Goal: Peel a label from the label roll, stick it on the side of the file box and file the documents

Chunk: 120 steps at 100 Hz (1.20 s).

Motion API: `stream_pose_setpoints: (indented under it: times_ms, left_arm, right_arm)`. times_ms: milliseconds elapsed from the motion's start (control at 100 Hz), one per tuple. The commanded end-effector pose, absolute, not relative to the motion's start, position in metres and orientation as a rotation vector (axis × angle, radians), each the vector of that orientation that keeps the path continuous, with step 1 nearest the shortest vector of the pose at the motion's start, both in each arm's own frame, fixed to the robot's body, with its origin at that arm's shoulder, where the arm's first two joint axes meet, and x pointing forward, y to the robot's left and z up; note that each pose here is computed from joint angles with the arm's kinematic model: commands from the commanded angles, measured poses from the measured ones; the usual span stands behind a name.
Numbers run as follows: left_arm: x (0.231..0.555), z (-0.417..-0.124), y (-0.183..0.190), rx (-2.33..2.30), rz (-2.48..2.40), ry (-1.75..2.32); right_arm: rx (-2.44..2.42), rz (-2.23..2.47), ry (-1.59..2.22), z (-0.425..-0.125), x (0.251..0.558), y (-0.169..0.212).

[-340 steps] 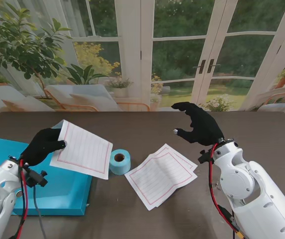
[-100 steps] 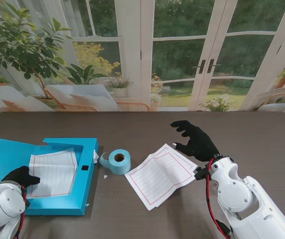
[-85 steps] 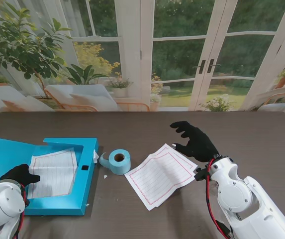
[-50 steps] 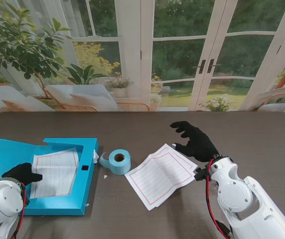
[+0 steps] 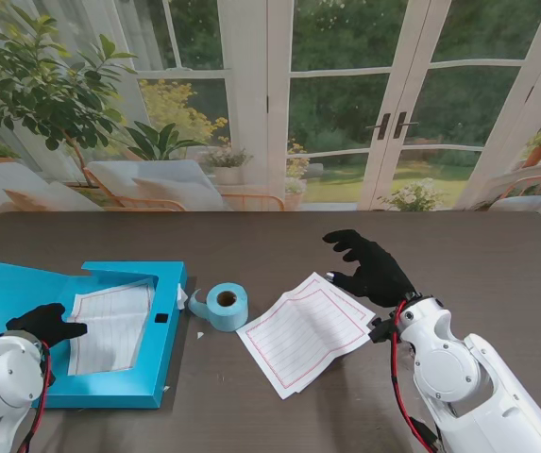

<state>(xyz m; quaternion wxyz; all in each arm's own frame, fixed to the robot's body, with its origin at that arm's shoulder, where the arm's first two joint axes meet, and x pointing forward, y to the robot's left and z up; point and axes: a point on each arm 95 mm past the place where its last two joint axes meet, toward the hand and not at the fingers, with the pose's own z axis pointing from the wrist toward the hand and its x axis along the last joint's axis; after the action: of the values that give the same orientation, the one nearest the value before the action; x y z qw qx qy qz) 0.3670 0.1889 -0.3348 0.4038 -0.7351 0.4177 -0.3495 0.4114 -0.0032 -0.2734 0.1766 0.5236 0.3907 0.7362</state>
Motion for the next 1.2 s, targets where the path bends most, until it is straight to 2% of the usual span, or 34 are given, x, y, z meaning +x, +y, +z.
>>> stream_pose_setpoints:
  times_ms: [0,340,660,1190]
  left_arm:
    - [0.362,-0.328,0.187,-1.841,-0.902,1.062]
    - [0.355,-0.295,0.182,-1.689,-1.058,1.028]
    - [0.366,-0.266,0.135,-1.552,-1.555,1.039]
    - [0.391,-0.268,0.052,-1.406,-2.085,1.132]
  right_arm:
    - [1.493,2.077,1.135,-0.277,0.409,-0.001]
    - [1.477,2.074,1.166,-0.278,0.408,0.0]
    - [1.452,2.062,1.2,-0.28,0.408,-0.001]
    - [1.346,2.001,1.328,-0.286,0.406,-0.005]
